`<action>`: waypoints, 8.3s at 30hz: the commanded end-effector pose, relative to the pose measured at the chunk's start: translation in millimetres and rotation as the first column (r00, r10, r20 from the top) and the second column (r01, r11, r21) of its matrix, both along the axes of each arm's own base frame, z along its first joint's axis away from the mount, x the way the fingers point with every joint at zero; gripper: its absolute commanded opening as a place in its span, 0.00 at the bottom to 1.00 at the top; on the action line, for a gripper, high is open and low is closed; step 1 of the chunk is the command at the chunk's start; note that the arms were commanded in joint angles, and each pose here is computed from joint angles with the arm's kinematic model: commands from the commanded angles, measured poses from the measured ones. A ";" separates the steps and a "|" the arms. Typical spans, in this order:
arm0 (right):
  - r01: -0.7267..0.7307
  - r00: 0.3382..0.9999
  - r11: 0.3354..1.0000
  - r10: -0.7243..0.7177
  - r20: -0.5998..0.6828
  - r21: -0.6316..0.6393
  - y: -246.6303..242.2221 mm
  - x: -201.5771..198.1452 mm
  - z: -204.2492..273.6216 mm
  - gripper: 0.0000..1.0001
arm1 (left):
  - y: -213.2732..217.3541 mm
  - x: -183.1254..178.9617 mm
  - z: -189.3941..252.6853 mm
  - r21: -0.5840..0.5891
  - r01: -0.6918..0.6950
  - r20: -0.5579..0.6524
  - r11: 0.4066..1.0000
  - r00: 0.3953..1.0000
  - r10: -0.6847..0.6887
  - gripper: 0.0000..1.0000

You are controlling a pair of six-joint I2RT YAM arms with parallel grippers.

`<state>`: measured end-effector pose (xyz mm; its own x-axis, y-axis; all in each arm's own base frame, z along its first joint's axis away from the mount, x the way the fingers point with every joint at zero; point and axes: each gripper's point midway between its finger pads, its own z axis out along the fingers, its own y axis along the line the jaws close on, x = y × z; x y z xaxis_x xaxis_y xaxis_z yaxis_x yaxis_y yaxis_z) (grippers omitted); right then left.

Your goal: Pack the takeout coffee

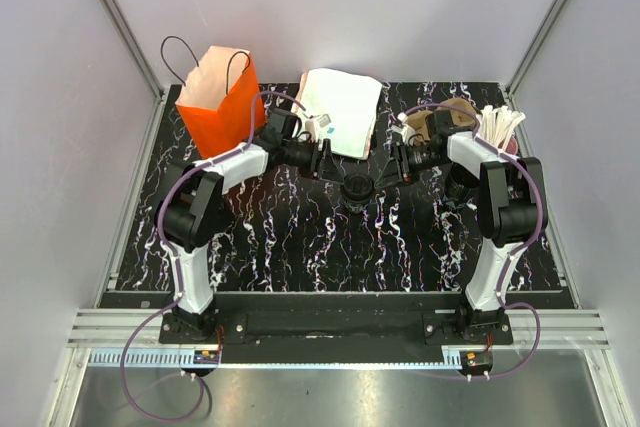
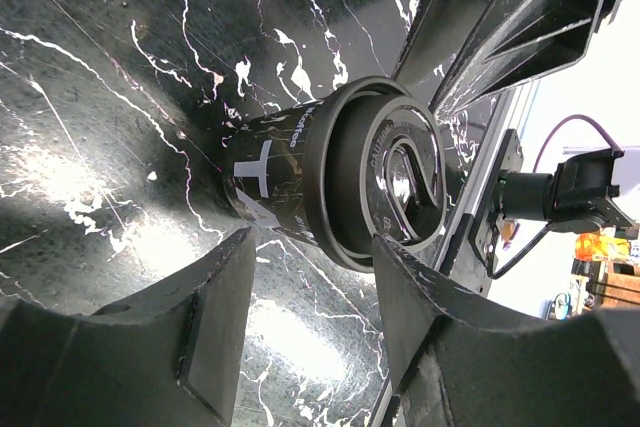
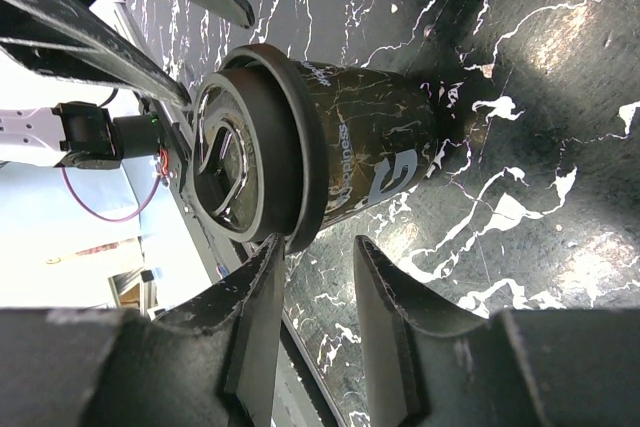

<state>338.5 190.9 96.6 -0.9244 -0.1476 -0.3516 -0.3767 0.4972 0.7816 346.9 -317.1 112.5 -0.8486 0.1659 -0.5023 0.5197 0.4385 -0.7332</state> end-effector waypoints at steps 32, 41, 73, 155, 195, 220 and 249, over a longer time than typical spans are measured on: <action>-0.028 0.998 0.992 0.021 -0.053 -0.125 7.5 -11.1 -47.7 0.23 | -0.1 -4.2 -34.4 0.078 0.008 -0.005 0.997 1.000 -0.008 0.51; -0.030 0.997 0.976 0.015 -0.073 -0.215 5.8 -13.6 -69.1 0.22 | 1.2 -5.6 -45.4 0.127 0.004 -0.013 0.992 1.000 -0.003 0.50; -0.016 0.998 0.836 -0.021 -0.060 -0.548 -19.3 -12.4 -125.5 0.24 | 2.6 -10.9 -79.6 0.239 0.001 -0.081 0.971 0.997 0.019 0.43; -0.062 0.983 0.973 0.099 0.155 -0.224 35.4 20.0 29.1 0.57 | -11.6 0.3 11.8 0.019 0.076 0.019 0.997 0.997 -0.077 0.75; -0.379 0.670 0.762 0.617 0.412 -0.526 110.0 -128.3 13.0 1.00 | 158.1 2.1 74.1 0.071 -0.159 0.298 0.985 0.945 0.131 0.99; -0.436 0.550 0.522 0.799 0.242 -0.733 103.2 -181.9 -36.9 1.00 | 186.2 -8.9 87.4 0.031 -0.214 0.307 0.976 0.932 0.195 0.99; -0.305 0.683 0.699 0.634 0.363 -0.647 83.6 -46.1 -14.9 0.94 | 163.4 -29.5 78.7 0.024 -0.123 0.311 0.992 0.944 0.110 0.99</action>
